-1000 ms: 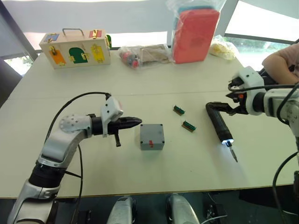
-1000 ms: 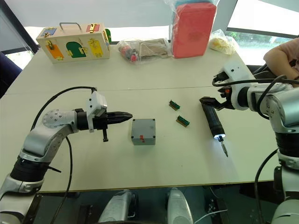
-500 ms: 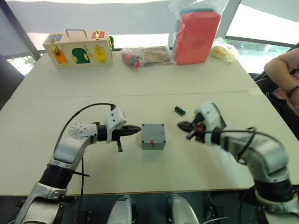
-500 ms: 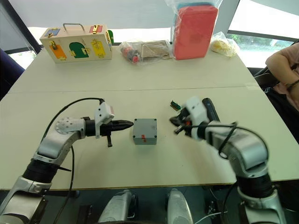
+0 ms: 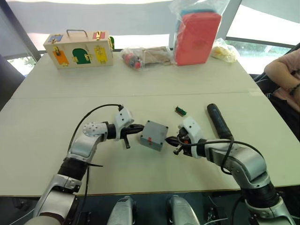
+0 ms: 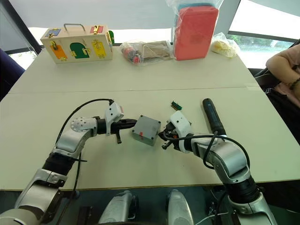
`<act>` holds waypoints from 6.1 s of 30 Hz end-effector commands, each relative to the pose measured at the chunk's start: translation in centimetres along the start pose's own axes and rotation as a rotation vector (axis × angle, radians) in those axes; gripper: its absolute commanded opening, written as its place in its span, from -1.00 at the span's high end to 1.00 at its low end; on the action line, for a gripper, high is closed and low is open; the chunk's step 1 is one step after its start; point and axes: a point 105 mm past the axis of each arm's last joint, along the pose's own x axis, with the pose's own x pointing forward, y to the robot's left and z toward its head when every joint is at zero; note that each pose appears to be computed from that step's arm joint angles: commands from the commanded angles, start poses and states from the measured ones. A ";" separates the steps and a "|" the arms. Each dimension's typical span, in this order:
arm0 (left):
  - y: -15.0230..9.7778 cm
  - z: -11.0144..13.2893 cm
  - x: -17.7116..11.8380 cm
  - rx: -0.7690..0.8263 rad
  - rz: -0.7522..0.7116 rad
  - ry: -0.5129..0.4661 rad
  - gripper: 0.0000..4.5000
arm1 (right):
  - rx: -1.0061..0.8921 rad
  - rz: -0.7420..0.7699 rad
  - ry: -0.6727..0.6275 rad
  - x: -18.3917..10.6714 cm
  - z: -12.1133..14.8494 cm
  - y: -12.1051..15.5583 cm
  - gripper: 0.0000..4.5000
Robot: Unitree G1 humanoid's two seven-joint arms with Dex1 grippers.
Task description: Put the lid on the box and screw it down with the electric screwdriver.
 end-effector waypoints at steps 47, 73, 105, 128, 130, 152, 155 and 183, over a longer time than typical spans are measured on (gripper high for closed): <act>-1.9 0.3 -2.6 0.050 -0.112 0.091 1.00 | -0.102 0.026 -0.096 -0.5 2.6 -0.8 0.99; -1.9 8.5 -5.2 0.139 -0.118 -0.065 1.00 | 0.062 -0.392 -0.252 -3.2 2.2 -9.4 -0.54; -1.6 8.6 -4.7 0.140 -0.096 -0.078 1.00 | 0.019 -0.375 -0.310 -4.2 4.2 -9.1 0.97; -1.6 7.7 -4.9 0.128 -0.091 -0.056 1.00 | -0.086 -0.023 -0.261 -0.5 7.5 -0.5 0.97; -1.7 7.7 -4.9 0.127 -0.090 -0.056 1.00 | -0.086 -0.024 -0.257 -0.3 7.4 -0.5 0.97; -1.7 7.8 -4.8 0.129 -0.085 -0.057 1.00 | -0.099 -0.027 -0.193 0.5 6.0 -1.0 0.97; -1.7 7.7 -4.8 0.129 -0.085 -0.055 1.00 | -0.096 -0.015 -0.195 0.4 6.0 -0.8 0.65; -3.3 10.7 -2.4 0.186 -0.176 -0.214 1.00 | 0.157 -0.452 0.371 -12.9 3.3 -13.8 -0.98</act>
